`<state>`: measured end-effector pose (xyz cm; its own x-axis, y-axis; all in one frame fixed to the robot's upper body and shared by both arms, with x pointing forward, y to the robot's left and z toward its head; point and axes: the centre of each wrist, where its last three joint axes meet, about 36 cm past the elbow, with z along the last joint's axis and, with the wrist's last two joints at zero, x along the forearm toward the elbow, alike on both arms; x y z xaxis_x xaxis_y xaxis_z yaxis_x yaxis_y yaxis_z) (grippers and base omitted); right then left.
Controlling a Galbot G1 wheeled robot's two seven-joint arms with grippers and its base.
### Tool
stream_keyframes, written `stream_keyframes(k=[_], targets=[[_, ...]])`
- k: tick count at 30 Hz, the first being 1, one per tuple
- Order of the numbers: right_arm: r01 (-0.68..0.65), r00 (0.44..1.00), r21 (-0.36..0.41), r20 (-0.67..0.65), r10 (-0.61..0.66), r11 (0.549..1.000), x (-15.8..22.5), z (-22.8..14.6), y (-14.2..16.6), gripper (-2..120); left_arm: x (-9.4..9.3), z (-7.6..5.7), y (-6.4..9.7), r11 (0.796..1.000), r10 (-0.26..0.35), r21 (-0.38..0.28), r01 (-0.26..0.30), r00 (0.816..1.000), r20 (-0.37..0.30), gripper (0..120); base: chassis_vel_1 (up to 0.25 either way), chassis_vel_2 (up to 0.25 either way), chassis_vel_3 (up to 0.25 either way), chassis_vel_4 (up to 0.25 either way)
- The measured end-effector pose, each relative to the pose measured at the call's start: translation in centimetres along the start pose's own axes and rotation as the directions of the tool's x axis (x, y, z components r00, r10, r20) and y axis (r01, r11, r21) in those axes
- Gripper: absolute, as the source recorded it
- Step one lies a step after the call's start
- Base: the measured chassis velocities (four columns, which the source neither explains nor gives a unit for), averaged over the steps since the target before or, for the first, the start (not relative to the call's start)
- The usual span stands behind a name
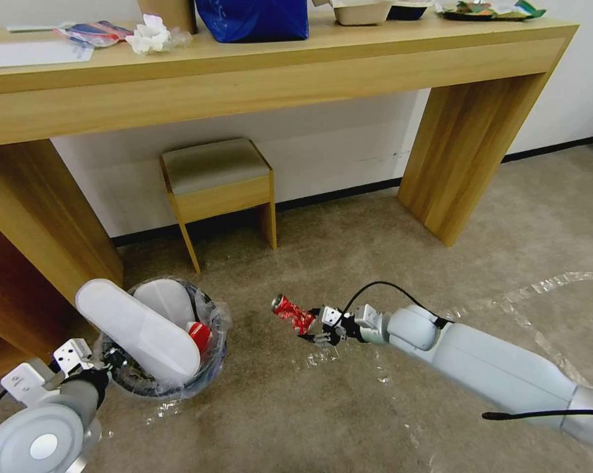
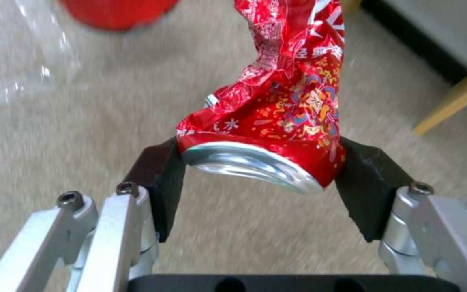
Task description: Pick up the trash bin and place the garbage on the floor into it.
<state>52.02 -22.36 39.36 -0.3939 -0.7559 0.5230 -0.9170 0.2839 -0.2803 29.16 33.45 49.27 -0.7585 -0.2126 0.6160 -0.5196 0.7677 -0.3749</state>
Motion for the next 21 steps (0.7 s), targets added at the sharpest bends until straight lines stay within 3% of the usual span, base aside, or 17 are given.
stream_keyframes(k=[4, 7, 14, 21], targets=[[-0.017, 0.999, 0.012, 0.046, 0.016, 1.000, 1.0, -2.7, -0.7, 59, 0.0, 0.0, 0.0, 1.000, -0.001, -0.001, 0.001, 1.000, -0.001, 0, 0.000, 0.000, 0.000, 0.000], [-0.039, 0.990, 0.038, 0.135, 0.033, 0.999, 2.4, -7.5, -1.1, 59, 0.0, 0.0, 0.0, 1.000, 0.002, -0.005, -0.002, 1.000, 0.000, 0, 0.000, 0.000, 0.000, 0.000], [-0.040, 0.962, 0.045, 0.271, 0.026, 0.998, 3.4, -14.0, -0.6, 59, -0.1, 0.0, -0.3, 1.000, 0.011, -0.007, -0.011, 1.000, -0.003, 0, 0.000, 0.000, 0.000, 0.000], [-0.013, 0.940, 0.000, 0.341, 0.012, 1.000, 2.5, -17.0, 0.2, 59, -0.1, 0.0, -0.4, 1.000, 0.014, -0.009, -0.014, 1.000, -0.003, 0, 0.000, 0.000, 0.000, 0.000]])
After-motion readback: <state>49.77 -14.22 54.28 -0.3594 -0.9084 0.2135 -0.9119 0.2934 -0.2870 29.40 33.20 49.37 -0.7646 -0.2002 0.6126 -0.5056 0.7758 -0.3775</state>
